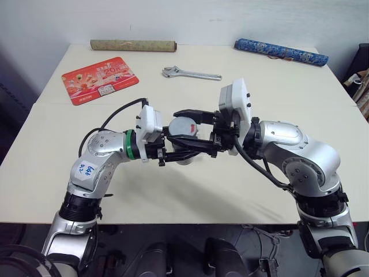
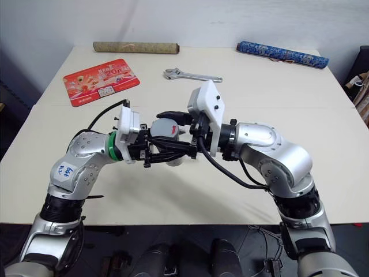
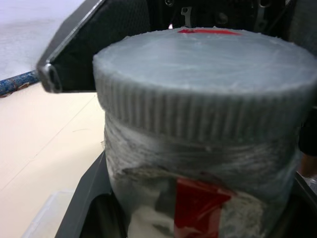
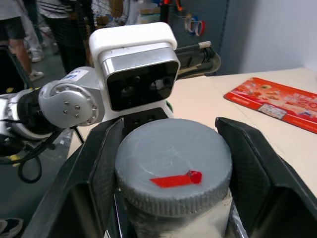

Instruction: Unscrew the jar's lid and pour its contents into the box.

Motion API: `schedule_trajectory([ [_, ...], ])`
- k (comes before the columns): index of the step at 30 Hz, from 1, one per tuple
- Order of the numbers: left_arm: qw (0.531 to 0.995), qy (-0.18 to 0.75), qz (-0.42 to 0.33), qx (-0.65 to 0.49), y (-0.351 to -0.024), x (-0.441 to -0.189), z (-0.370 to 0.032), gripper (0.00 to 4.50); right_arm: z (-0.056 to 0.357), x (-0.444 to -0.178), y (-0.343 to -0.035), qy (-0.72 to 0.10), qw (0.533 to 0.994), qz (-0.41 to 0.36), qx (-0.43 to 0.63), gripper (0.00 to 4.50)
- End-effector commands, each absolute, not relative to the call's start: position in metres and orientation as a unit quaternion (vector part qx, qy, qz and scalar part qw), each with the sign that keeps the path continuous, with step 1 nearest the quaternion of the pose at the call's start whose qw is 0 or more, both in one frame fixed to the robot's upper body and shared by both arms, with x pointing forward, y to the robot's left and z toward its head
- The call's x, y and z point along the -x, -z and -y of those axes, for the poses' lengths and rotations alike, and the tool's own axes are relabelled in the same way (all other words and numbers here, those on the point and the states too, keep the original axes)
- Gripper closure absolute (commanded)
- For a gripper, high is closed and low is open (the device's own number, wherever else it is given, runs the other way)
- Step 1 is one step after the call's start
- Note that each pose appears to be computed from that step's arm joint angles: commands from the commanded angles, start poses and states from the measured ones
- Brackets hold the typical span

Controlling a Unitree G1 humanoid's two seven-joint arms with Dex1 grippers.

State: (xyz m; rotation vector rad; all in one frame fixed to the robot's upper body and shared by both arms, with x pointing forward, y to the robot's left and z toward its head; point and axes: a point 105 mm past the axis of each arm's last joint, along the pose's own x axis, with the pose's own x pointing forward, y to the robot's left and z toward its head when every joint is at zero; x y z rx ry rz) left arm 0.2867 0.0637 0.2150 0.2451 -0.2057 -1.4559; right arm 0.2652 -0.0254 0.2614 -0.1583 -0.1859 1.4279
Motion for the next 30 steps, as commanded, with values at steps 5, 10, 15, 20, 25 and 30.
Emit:
schedule_trajectory([
  [5, 0.613, 0.777, 0.116, -0.089, -0.234, -0.242, -0.066, 2.15, 0.046, -0.235, -0.274, -0.795, 0.591, 0.079, 0.110, 1.96],
  [10, 0.613, 0.776, 0.100, -0.110, -0.231, -0.244, -0.073, 2.15, 0.048, -0.249, -0.272, -0.783, 0.604, 0.056, 0.140, 1.96],
  [15, 0.661, 0.735, 0.119, -0.095, -0.236, -0.256, -0.076, 2.15, 0.053, -0.249, -0.286, -0.755, 0.639, 0.112, 0.097, 0.28],
  [20, 0.710, 0.686, 0.133, -0.088, -0.234, -0.271, -0.079, 2.15, 0.058, -0.257, -0.302, -0.689, 0.700, 0.177, 0.064, 0.03],
  [25, 0.734, 0.660, 0.138, -0.077, -0.232, -0.282, -0.074, 2.15, 0.048, -0.259, -0.299, -0.666, 0.723, 0.174, 0.063, 0.03],
  [30, 0.737, 0.658, 0.138, -0.070, -0.230, -0.286, -0.066, 2.15, 0.033, -0.260, -0.293, -0.659, 0.731, 0.163, 0.074, 0.03],
])
